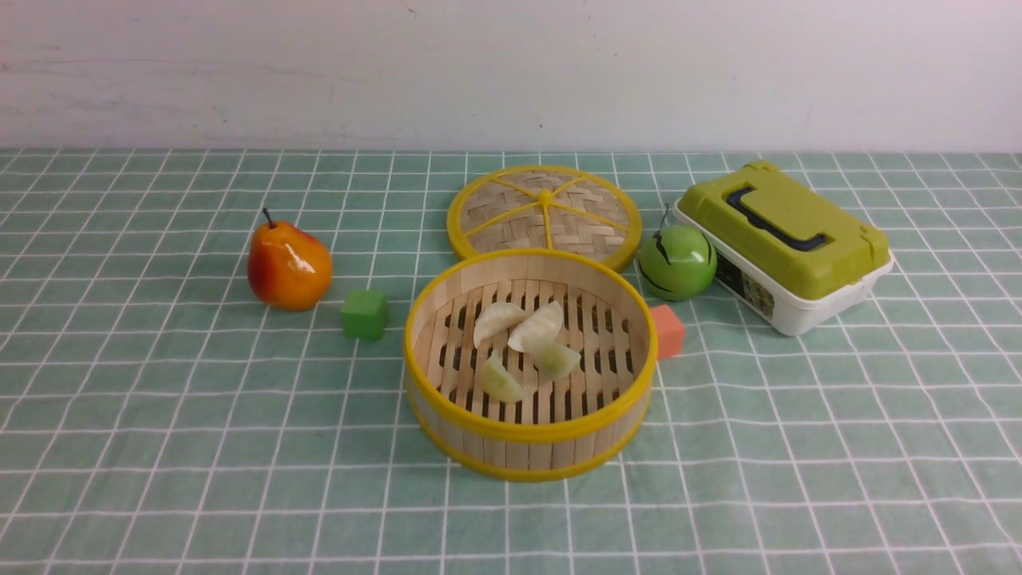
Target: Put the dumplings into the steamer on the table with the blue tablecloth.
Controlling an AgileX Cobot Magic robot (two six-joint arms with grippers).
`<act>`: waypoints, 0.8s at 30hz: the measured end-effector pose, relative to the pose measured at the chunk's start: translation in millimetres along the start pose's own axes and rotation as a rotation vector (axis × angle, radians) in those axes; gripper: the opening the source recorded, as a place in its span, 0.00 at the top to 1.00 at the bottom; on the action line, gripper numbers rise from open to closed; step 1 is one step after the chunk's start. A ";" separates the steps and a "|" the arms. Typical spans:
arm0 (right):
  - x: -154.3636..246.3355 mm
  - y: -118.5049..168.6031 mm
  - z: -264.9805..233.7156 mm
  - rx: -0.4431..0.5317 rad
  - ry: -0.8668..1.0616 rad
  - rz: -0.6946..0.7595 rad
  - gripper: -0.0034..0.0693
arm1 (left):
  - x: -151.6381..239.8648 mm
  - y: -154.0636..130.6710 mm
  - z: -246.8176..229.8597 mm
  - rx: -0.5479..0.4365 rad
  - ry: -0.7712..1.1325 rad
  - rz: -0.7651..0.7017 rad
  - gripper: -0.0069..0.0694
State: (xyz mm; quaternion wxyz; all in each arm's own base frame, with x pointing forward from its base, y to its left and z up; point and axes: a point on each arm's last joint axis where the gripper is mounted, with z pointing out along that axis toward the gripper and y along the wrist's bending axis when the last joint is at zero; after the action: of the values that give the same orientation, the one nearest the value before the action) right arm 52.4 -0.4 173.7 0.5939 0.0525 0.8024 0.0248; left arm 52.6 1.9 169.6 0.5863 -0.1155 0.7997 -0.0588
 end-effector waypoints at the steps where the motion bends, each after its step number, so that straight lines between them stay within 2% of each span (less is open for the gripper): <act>1: 0.0 0.0 0.0 0.000 0.000 0.000 0.90 | 0.0 0.0 0.0 0.000 0.000 0.000 0.93; 24: 0.0 0.0 0.0 0.000 0.000 0.000 0.85 | 0.0 0.0 0.0 0.000 0.000 -0.001 0.92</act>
State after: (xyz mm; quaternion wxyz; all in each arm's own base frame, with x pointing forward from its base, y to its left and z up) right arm 52.4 -0.4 173.7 0.5939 0.0525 0.8024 0.0248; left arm 52.6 1.8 169.6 0.5863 -0.1158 0.7996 -0.0593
